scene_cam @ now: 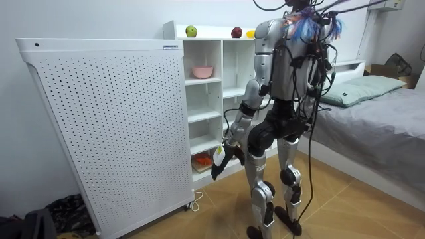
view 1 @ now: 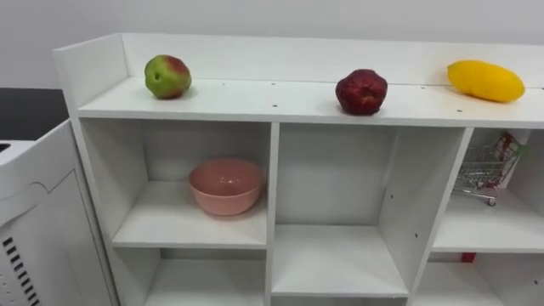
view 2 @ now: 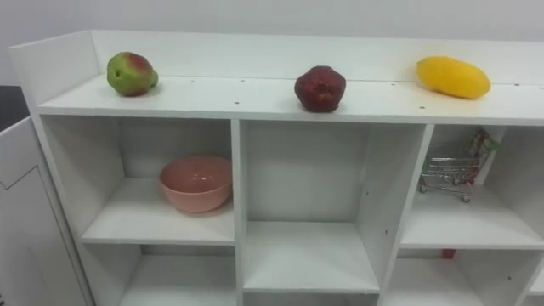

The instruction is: Arrange fruit in the closet

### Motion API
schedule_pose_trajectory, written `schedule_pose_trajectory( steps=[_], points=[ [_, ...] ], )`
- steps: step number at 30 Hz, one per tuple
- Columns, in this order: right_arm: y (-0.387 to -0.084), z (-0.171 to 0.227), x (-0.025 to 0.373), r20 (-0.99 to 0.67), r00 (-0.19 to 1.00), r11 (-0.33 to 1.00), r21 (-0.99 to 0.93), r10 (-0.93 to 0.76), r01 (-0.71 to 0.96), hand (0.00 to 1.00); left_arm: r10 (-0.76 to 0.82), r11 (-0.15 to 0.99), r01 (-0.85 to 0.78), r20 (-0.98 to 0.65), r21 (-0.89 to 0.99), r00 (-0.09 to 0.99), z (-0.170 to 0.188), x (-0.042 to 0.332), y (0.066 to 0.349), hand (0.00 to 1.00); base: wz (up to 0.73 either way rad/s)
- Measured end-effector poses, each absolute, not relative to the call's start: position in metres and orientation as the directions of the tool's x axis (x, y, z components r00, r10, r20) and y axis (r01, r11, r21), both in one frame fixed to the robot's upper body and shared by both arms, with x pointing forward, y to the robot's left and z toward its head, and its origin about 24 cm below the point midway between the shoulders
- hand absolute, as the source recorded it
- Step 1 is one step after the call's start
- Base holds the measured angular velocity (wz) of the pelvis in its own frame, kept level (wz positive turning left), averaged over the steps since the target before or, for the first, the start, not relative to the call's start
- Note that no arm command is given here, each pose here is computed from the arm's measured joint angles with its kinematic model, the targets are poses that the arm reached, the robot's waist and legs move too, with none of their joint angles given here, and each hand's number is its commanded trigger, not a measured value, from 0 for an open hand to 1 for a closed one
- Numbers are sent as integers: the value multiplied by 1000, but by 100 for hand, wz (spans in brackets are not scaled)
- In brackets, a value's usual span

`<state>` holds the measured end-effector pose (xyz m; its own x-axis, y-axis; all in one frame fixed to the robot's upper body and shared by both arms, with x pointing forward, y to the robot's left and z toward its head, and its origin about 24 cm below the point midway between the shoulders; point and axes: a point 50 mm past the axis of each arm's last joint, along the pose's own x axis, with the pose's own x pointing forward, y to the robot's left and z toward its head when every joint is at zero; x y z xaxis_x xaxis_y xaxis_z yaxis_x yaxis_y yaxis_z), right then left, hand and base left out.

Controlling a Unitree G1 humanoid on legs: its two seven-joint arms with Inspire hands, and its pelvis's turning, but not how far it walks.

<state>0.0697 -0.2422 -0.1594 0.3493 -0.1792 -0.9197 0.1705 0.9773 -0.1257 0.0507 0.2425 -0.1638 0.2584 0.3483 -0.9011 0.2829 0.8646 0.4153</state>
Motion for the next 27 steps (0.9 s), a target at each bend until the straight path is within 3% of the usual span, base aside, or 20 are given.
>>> schedule_pose_trajectory(
  steps=[6, 11, 17, 27],
  points=[
    [-246, -125, 142, -743, 625, 971, -177, -240, 163, 0, 336, 863, 262, -878, 432, 340, -161, 70, 242, 0, -4],
    [-236, -62, 201, -428, 865, 959, -211, -264, 188, 0, 328, 862, 259, -870, 435, 368, -159, 77, 241, 0, -2],
    [-227, -9, 226, -169, 949, 940, -262, -267, 218, 0, 317, 862, 262, -865, 435, 390, -158, 80, 240, 0, 0],
    [-222, 40, 238, 70, 952, 918, -251, -299, 307, 0, 300, 858, 278, -860, 432, 412, -157, 83, 238, 0, -2]
  ],
)
